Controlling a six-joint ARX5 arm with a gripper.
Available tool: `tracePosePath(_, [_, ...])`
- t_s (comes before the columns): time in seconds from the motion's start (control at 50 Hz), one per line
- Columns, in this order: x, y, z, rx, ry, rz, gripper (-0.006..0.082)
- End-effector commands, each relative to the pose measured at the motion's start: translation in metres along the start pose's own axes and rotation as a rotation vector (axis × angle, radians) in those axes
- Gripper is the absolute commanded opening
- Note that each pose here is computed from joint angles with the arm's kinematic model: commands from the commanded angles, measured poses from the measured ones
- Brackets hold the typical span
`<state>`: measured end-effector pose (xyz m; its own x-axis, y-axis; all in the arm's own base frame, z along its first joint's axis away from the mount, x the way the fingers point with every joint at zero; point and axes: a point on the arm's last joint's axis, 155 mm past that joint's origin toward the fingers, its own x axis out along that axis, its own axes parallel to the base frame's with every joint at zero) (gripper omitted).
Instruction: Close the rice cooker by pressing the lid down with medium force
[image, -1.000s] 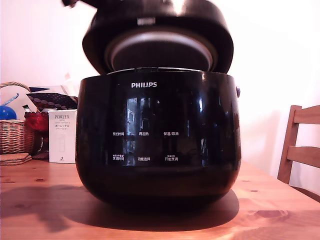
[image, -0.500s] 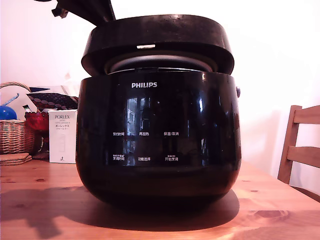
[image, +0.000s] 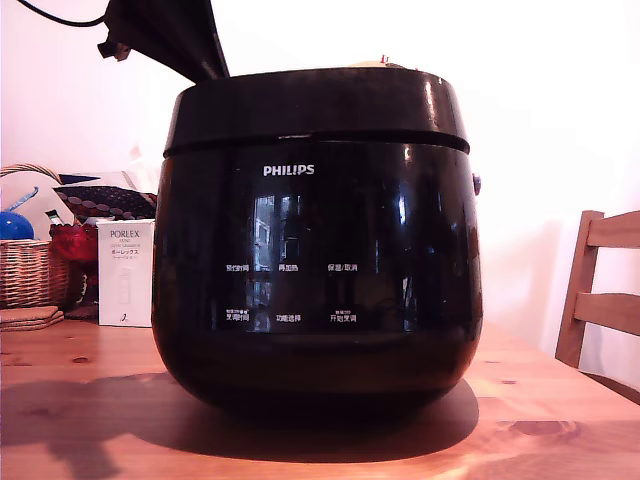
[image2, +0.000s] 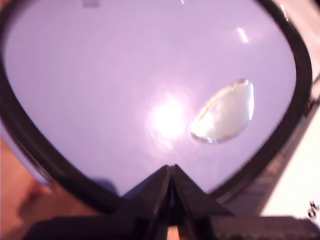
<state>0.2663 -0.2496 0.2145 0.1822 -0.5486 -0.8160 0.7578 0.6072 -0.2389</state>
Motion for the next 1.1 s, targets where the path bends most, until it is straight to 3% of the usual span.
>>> tracePosePath(0.0, [0.018,0.001,-0.02,-0.021,0.072,-0.01,-0.0021])
tracePosePath(0.22, [0.03,0.0,-0.025,-0.012,0.075,-0.016,-0.0021])
tracePosePath(0.48, [0.048,-0.001,-0.052,-0.036,0.138,-0.036,-0.0021])
tracePosePath(1.08, [0.066,0.009,-0.057,-0.043,0.161,-0.02,-0.0021])
